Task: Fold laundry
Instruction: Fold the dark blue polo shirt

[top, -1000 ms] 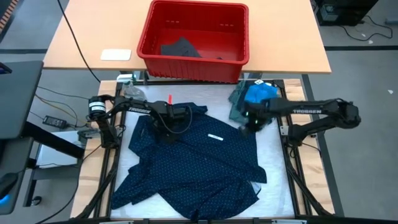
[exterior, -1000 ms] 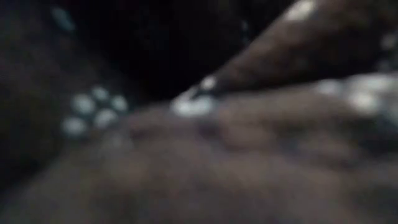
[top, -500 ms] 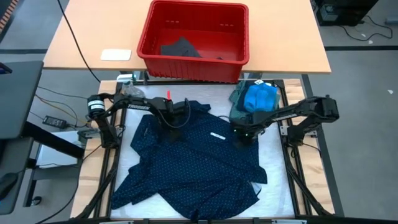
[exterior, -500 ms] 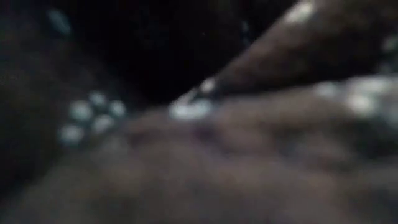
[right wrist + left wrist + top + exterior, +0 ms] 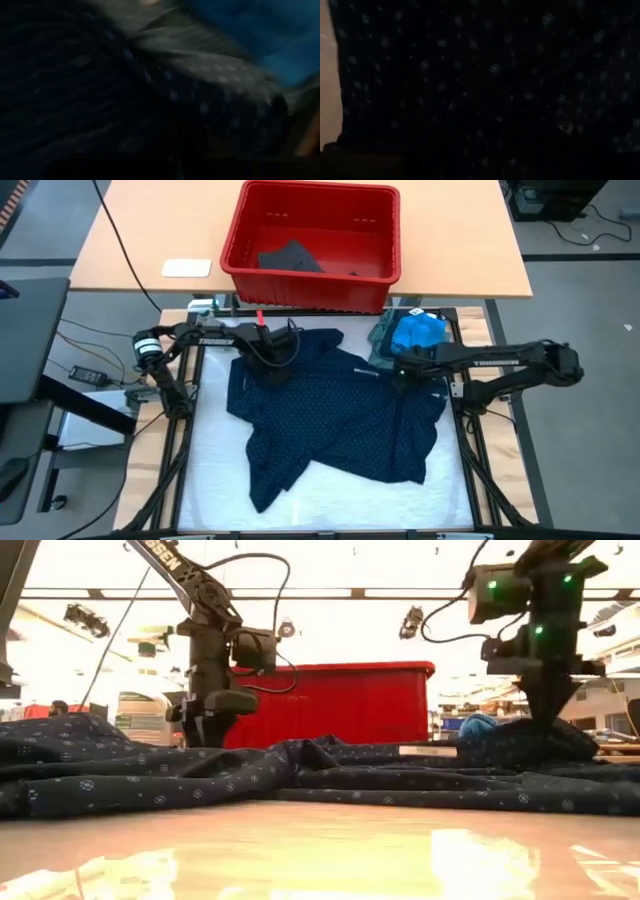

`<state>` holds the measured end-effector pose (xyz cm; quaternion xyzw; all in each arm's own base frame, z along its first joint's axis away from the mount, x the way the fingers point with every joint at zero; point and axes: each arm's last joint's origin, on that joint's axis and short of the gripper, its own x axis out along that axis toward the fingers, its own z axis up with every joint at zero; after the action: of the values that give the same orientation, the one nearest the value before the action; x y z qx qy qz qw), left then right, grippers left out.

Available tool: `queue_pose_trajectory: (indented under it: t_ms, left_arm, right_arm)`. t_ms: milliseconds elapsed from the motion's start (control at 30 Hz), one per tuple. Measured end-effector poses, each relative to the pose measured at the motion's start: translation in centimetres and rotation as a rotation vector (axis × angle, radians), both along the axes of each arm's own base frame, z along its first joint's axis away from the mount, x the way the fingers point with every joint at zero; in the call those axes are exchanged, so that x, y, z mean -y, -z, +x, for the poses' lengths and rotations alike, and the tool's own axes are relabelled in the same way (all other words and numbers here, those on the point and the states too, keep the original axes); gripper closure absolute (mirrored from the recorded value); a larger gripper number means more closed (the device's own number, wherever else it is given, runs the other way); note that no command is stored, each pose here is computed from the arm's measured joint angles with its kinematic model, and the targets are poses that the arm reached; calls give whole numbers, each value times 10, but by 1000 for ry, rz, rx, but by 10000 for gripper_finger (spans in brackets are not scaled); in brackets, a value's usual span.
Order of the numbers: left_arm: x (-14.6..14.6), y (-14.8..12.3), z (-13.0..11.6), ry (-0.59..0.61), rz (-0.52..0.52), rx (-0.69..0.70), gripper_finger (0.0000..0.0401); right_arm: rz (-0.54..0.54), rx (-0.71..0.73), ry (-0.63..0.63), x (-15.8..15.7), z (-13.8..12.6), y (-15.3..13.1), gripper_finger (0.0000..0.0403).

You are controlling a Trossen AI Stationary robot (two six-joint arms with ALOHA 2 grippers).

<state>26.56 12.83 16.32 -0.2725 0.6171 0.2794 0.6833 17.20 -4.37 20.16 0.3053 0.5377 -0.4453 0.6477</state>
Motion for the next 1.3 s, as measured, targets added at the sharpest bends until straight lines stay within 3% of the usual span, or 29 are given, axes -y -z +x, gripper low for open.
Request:
queue_pose_trajectory:
  t_ms: [200,433,533,667,767,867,1000,1133,1300]
  left_arm:
    - [16,-6,-2,59,-20,-43,209]
    - [53,-70,-11,164,104,210,209]
    - [84,-82,-19,268,121,300,209]
    - [136,-60,-25,412,57,357,209]
    - [172,-39,-31,472,8,405,209]
    - [202,-13,-43,421,-76,381,209]
    - [242,11,-62,305,-262,272,209]
    - [282,5,-73,273,-381,251,210]
    - [310,-26,-74,333,-319,353,210]
  right_arm:
    - [217,200,-184,-37,-1,-17,375]
    - [299,253,-343,-93,4,-9,397]
    - [319,310,-391,-119,8,2,398]
    - [317,309,-386,-147,10,25,396]
    - [318,231,-361,-165,8,45,398]
    - [392,165,-345,-185,5,61,398]
    - [552,162,-427,-222,0,74,398]
    - [647,159,-446,-250,-16,75,399]
    - [515,177,-428,-262,-33,60,398]
